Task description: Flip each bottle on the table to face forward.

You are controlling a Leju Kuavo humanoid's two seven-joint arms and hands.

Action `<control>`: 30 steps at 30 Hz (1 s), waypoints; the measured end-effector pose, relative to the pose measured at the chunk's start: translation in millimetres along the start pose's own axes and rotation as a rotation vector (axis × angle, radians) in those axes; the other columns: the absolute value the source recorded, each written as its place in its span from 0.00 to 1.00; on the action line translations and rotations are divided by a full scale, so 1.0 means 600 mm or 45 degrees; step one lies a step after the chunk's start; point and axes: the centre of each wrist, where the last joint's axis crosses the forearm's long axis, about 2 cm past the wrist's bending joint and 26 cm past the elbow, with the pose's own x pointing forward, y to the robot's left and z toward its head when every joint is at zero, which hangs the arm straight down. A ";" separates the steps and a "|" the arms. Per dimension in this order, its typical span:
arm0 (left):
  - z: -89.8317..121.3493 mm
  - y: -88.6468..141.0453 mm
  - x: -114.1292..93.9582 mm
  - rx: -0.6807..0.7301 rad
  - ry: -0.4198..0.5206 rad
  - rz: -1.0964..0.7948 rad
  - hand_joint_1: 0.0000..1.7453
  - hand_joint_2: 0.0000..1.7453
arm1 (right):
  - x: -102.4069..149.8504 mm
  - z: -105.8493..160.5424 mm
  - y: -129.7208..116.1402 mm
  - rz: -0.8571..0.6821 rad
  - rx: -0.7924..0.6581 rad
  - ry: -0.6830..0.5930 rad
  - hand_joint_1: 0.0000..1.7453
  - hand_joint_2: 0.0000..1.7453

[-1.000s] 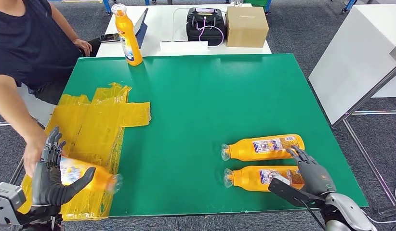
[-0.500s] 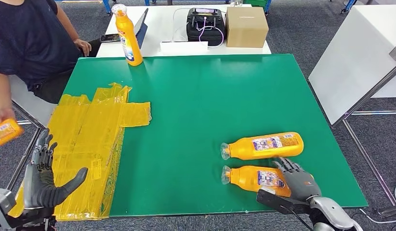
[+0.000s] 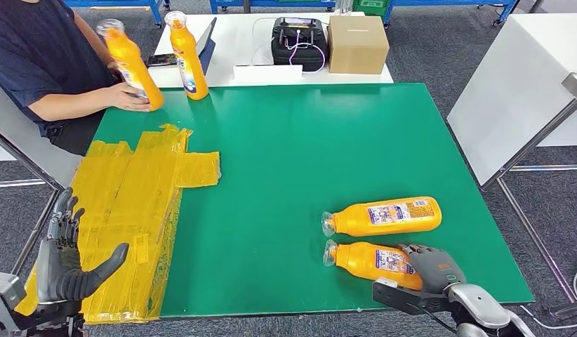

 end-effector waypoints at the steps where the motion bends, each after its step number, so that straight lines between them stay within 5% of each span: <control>1: 0.000 0.000 -0.001 0.003 0.001 0.005 0.00 1.00 | 0.002 -0.002 0.001 -0.003 0.000 0.001 1.00 1.00; 13: 0.017 -0.008 -0.012 -0.126 0.073 0.309 0.00 1.00 | 0.017 -0.005 0.014 -0.083 -0.120 -0.079 1.00 1.00; 14: 0.025 -0.011 -0.010 -0.155 0.082 0.372 0.00 0.75 | 0.030 -0.002 0.019 -0.118 -0.183 -0.113 1.00 1.00; 17: 0.052 -0.032 0.001 -0.248 0.092 0.530 0.00 0.75 | 0.092 0.012 0.025 -0.266 -0.341 -0.263 1.00 1.00; 18: 0.057 -0.042 0.005 -0.273 0.086 0.575 0.00 1.00 | 0.116 0.018 0.022 -0.325 -0.375 -0.339 1.00 1.00; 23: 0.061 -0.098 0.021 -0.330 0.070 0.723 0.00 1.00 | 0.207 0.046 -0.027 -0.521 -0.592 -0.643 1.00 1.00; 30: 0.059 -0.129 0.031 -0.390 0.051 0.792 0.00 1.00 | 0.239 0.066 -0.053 -0.614 -0.714 -0.732 1.00 1.00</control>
